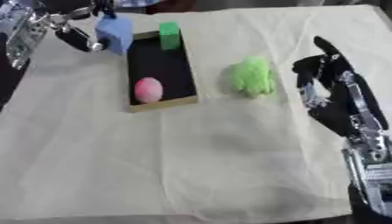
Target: Pick up objects on the table and place them in the box.
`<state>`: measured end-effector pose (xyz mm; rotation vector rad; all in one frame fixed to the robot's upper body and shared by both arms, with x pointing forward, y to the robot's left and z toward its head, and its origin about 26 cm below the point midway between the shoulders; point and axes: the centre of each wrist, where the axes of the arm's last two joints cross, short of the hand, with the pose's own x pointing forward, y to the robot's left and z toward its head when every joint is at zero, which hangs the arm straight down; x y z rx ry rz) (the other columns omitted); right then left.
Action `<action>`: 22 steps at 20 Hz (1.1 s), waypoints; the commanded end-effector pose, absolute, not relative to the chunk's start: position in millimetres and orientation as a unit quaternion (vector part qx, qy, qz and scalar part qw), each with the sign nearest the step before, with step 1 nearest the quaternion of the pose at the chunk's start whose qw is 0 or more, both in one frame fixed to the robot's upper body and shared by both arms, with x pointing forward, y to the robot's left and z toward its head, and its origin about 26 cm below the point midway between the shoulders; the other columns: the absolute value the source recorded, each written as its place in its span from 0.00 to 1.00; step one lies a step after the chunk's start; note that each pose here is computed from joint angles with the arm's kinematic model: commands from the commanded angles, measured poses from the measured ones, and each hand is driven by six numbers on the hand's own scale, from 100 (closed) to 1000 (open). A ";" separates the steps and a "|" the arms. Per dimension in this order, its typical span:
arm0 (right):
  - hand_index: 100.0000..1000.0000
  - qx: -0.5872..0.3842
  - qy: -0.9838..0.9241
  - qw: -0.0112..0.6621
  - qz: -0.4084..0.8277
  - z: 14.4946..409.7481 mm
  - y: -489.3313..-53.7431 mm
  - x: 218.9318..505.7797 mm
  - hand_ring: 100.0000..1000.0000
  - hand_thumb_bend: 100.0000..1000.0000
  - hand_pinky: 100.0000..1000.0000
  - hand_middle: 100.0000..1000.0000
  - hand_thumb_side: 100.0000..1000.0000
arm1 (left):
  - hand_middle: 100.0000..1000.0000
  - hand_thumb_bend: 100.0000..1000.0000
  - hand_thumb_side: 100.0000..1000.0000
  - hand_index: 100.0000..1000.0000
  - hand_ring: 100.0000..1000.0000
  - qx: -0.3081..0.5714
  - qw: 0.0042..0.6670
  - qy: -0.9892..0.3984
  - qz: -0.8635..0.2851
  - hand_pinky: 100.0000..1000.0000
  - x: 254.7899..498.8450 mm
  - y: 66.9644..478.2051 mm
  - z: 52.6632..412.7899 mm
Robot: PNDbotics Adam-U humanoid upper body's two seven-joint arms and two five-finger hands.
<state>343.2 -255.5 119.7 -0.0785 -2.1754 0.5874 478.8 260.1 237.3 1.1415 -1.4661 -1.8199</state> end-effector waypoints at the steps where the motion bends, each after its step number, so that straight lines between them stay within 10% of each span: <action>1: 1.00 -0.036 -0.877 0.416 0.240 128.5 -256.7 343.0 0.70 0.00 0.78 0.63 0.42 | 0.63 0.18 0.16 0.76 0.61 0.431 0.248 -0.556 -0.666 0.71 479.6 248.8 244.8; 12: 1.00 -0.035 -0.877 0.416 0.240 128.6 -256.6 343.4 0.70 0.00 0.78 0.63 0.42 | 0.71 0.32 0.21 0.94 0.67 0.450 0.245 -0.540 -0.668 0.73 482.1 247.9 224.4; 15: 1.00 -0.036 -0.877 0.415 0.240 128.8 -256.7 343.5 0.70 0.00 0.78 0.63 0.42 | 0.72 0.29 0.34 0.95 0.67 0.456 0.247 -0.541 -0.662 0.73 480.3 254.1 225.8; 22: 0.99 -0.049 -0.874 0.405 0.264 140.8 -258.3 353.4 0.70 0.00 0.78 0.64 0.41 | 0.69 0.05 0.25 0.90 0.64 0.460 0.235 -0.597 -0.614 0.74 464.9 272.6 240.0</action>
